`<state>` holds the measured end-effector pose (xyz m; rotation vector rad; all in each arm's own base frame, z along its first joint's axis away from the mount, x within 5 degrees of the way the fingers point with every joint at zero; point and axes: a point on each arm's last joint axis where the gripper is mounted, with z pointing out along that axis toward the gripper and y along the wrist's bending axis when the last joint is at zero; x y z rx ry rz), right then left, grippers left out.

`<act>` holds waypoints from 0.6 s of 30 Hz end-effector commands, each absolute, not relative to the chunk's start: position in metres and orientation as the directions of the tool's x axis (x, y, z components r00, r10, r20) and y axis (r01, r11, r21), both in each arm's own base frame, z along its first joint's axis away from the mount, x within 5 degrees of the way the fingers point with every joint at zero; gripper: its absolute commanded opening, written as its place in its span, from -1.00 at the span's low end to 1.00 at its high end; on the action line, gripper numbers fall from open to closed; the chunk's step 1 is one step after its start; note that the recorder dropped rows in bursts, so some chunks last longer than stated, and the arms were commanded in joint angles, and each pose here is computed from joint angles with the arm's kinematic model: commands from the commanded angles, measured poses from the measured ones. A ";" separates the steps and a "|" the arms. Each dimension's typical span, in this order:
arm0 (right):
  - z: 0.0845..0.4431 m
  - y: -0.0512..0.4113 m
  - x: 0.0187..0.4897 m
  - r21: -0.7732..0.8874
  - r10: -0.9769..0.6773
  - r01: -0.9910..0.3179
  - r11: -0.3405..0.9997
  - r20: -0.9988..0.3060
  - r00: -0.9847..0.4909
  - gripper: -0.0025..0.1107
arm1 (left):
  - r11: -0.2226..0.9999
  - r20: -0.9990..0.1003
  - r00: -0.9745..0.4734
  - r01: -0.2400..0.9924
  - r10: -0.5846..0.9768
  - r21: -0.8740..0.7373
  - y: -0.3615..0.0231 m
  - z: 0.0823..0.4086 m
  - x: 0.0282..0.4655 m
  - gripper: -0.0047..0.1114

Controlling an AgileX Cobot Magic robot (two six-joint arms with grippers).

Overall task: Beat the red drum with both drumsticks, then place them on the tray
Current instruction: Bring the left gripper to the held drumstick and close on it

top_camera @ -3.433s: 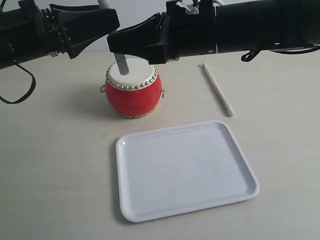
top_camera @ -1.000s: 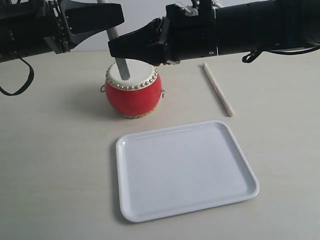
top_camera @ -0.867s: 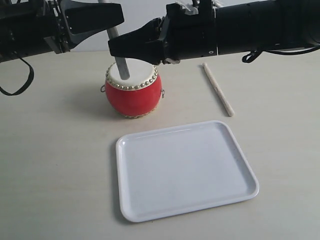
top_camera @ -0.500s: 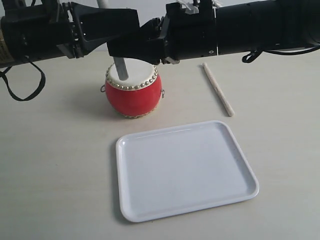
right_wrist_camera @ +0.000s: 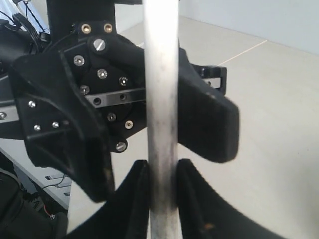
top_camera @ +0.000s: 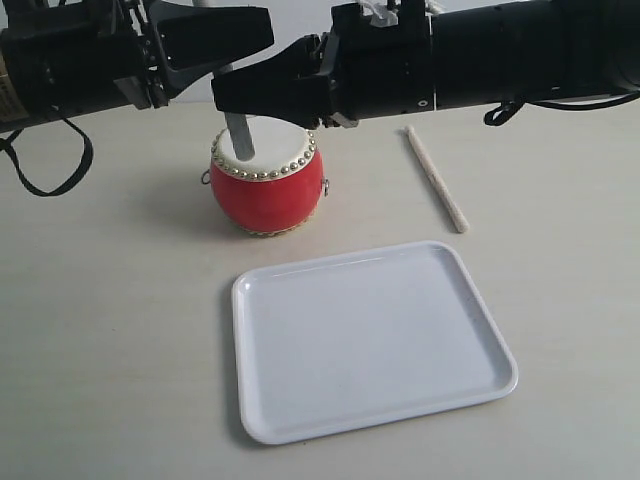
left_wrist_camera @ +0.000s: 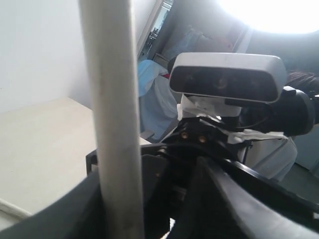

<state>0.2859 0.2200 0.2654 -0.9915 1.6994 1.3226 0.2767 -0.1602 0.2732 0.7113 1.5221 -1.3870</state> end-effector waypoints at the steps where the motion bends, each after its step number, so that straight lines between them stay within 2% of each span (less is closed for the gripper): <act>1: 0.270 0.221 0.287 0.394 -0.107 -0.905 0.162 -0.904 -0.413 -0.96 | 0.213 -0.899 -0.401 0.876 -0.178 -0.433 -0.160 0.275 0.279 -0.12; 9: 0.270 0.221 0.288 0.394 -0.108 -0.904 0.166 -0.904 -0.413 -0.96 | 0.206 -0.895 -0.415 0.873 -0.165 -0.443 -0.160 0.274 0.278 -0.14; 14: 0.270 0.221 0.288 0.394 -0.108 -0.904 0.166 -0.904 -0.413 -0.96 | 0.255 -0.892 -0.418 0.856 -0.171 -0.450 -0.153 0.273 0.284 -0.14; 16: 0.270 0.221 0.288 0.394 -0.108 -0.904 0.166 -0.904 -0.413 -0.96 | 0.264 -0.884 -0.431 0.845 -0.182 -0.466 -0.150 0.273 0.286 -0.26; 18: 0.270 0.221 0.288 0.394 -0.108 -0.904 0.166 -0.904 -0.413 -0.96 | 0.263 -0.881 -0.438 0.841 -0.181 -0.472 -0.149 0.272 0.286 -0.54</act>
